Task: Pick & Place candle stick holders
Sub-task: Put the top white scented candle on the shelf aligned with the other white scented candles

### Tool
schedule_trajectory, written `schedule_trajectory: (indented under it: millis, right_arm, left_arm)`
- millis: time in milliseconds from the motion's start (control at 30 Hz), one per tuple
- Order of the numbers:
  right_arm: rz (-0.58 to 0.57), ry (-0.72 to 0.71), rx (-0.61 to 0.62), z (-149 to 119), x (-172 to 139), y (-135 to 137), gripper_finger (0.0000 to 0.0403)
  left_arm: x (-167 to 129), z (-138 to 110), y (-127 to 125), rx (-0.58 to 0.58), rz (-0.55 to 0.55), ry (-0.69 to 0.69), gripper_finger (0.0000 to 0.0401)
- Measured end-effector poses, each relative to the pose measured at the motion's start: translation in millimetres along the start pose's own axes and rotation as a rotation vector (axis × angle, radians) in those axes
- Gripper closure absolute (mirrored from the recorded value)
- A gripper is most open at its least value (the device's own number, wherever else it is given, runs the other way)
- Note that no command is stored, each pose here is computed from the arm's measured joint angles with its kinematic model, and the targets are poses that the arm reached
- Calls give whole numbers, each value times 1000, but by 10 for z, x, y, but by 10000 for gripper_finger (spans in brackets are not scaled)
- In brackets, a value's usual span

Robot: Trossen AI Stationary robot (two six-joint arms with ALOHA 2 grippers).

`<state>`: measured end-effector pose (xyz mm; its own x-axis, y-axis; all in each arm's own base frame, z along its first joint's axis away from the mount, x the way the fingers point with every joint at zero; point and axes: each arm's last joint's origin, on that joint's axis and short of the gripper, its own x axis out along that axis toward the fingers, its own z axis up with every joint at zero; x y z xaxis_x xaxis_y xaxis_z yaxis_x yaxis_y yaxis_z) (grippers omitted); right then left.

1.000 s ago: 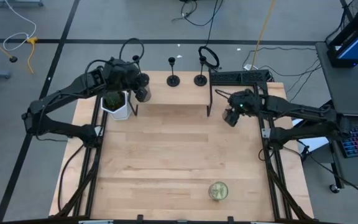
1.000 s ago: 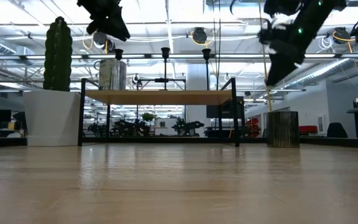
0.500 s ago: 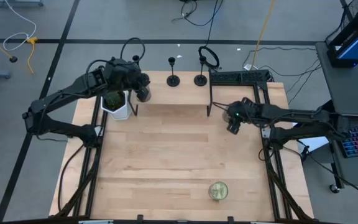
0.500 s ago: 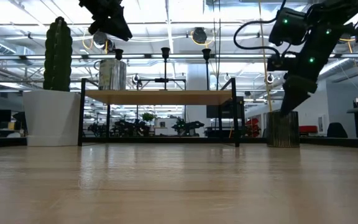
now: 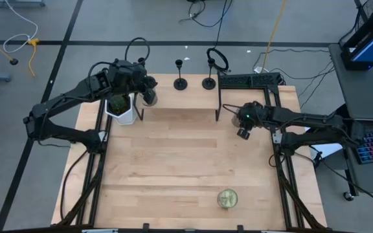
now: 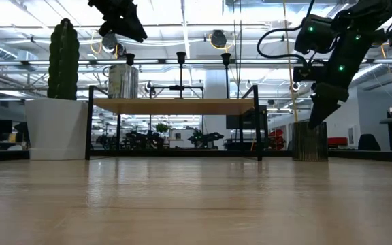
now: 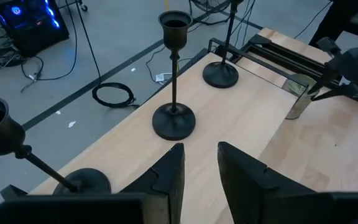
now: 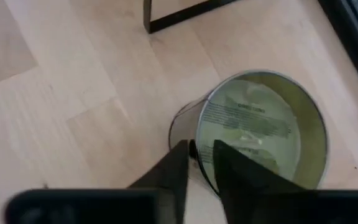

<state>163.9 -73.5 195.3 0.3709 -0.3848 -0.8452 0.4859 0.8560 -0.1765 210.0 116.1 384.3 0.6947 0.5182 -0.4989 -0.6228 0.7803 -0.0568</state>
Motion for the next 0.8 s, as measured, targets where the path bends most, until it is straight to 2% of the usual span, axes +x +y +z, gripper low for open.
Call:
schedule_trajectory:
  millis: [133,333,467,600,800]
  right_arm:
    - [77,-1,13,4,3,0,393]
    - [100,4,89,-8,-20,17,400]
    - [216,-25,142,10,-129,90,400]
    - [274,-98,124,50,-297,203,401]
    - [397,-129,114,38,-497,463,402]
  left_arm:
    - [-1,1,0,-6,0,0,297]
    - [-1,-1,-4,-17,-2,1,297]
    - [-1,-2,-4,-17,-2,2,297]
    - [-1,-15,-2,-15,0,16,297]
    - [-8,-51,-42,-3,-12,47,297]
